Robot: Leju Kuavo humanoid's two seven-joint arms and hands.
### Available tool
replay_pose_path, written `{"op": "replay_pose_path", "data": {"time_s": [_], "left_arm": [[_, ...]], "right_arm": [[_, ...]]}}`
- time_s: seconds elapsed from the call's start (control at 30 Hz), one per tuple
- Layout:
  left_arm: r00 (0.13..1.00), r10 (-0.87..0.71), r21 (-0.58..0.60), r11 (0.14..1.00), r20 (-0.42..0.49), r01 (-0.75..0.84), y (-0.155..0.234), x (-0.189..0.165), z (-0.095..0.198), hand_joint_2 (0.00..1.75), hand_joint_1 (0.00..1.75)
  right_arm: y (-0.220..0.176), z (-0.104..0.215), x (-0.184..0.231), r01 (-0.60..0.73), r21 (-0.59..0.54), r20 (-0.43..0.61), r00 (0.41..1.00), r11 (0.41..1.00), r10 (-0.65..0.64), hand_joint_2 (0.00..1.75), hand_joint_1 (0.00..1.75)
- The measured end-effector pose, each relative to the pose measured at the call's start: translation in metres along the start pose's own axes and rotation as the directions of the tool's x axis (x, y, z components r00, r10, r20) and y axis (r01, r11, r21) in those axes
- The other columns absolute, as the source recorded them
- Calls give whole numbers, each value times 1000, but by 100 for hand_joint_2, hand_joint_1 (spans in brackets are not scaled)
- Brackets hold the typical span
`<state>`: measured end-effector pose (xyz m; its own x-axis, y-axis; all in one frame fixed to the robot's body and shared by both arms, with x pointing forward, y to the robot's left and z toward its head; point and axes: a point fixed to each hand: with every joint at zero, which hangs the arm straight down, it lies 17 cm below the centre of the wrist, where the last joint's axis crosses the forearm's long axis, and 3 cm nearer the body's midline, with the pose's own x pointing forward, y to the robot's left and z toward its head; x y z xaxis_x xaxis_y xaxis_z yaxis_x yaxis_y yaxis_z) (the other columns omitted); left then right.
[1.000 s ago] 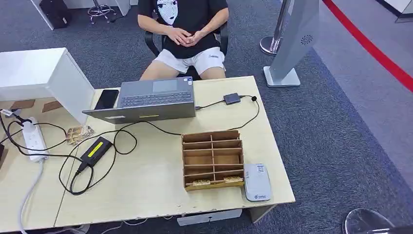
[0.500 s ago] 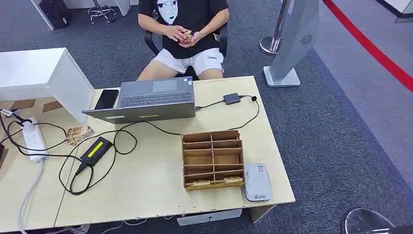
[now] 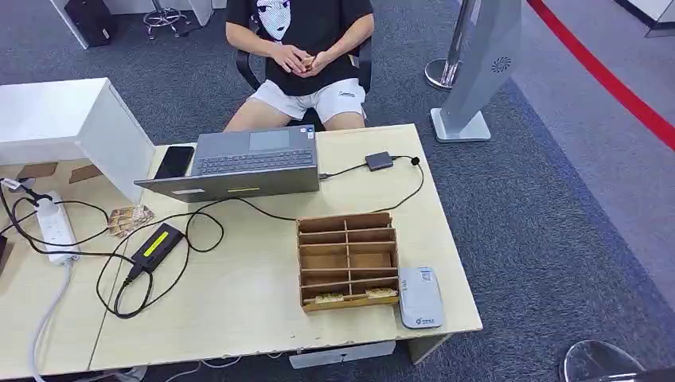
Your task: Pass the card to the sensor for recognition and then transmit it.
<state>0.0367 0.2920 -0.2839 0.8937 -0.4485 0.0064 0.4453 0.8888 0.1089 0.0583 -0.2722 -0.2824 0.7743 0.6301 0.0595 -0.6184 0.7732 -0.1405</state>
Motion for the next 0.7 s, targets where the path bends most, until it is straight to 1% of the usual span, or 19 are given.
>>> {"op": "replay_pose_path", "data": {"time_s": [0.33,0.37,0.5,0.53,0.7], "left_arm": [[1000,0,-4,1000,1,0,-1,0,0,175,0],[1000,0,-4,1000,1,0,-1,0,0,175,0],[1000,-1,-4,1000,1,1,-1,0,0,175,0],[1000,-1,-4,1000,1,1,-1,0,0,0,0],[1000,-1,2,1000,0,1,0,0,0,0,0]], "right_arm": [[-4,-1,0,10,-21,2,1000,1000,-10,0,0],[-4,-1,0,9,-20,1,1000,1000,-9,175,0],[-3,0,0,1,-15,2,1000,1000,-1,175,0],[-2,0,0,-4,-11,2,1000,1000,4,175,0],[0,0,0,-7,-2,2,1000,1000,7,175,0]]}}
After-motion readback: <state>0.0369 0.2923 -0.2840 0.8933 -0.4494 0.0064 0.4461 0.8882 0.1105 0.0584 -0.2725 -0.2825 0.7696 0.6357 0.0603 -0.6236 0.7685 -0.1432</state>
